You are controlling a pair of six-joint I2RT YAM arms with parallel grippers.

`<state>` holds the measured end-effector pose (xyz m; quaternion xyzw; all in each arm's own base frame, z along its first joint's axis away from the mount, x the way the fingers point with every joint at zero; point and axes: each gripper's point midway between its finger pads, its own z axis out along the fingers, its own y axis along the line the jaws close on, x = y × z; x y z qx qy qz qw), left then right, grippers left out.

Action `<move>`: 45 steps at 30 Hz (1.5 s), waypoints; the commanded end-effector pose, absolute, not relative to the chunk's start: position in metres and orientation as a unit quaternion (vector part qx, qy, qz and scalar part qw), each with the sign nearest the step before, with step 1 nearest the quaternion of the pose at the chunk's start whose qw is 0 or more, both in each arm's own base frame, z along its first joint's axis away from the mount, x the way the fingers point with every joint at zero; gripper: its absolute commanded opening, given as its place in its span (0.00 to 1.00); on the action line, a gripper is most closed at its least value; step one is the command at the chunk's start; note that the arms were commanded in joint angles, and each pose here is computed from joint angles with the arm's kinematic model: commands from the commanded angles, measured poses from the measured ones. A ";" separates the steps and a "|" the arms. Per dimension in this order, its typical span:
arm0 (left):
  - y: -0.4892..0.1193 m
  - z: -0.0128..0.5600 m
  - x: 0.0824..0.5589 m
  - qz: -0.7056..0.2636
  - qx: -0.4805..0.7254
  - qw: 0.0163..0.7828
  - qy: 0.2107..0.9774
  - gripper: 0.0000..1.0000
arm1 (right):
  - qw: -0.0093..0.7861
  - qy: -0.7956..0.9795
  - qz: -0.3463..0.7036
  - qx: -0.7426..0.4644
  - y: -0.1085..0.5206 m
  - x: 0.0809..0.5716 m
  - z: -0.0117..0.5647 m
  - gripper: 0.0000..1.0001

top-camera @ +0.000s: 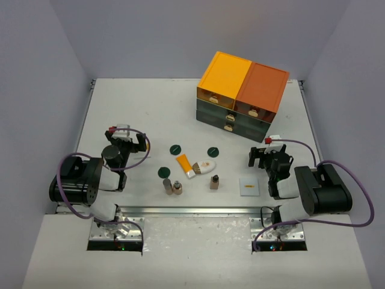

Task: Organize the makeup

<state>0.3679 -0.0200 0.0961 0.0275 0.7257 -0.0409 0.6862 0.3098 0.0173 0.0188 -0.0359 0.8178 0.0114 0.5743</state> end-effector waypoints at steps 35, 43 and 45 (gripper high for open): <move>-0.094 0.241 0.407 -0.053 0.175 0.535 0.825 0.97 | 0.598 0.772 0.085 0.199 0.060 0.324 0.262 0.68; -0.047 0.207 0.388 -0.015 0.143 0.528 0.837 1.00 | 0.602 0.762 -0.110 0.212 0.068 0.355 0.259 0.87; -0.034 0.199 0.385 -0.015 0.132 0.525 0.841 1.00 | 0.614 0.746 -0.112 0.233 0.064 0.357 0.260 0.84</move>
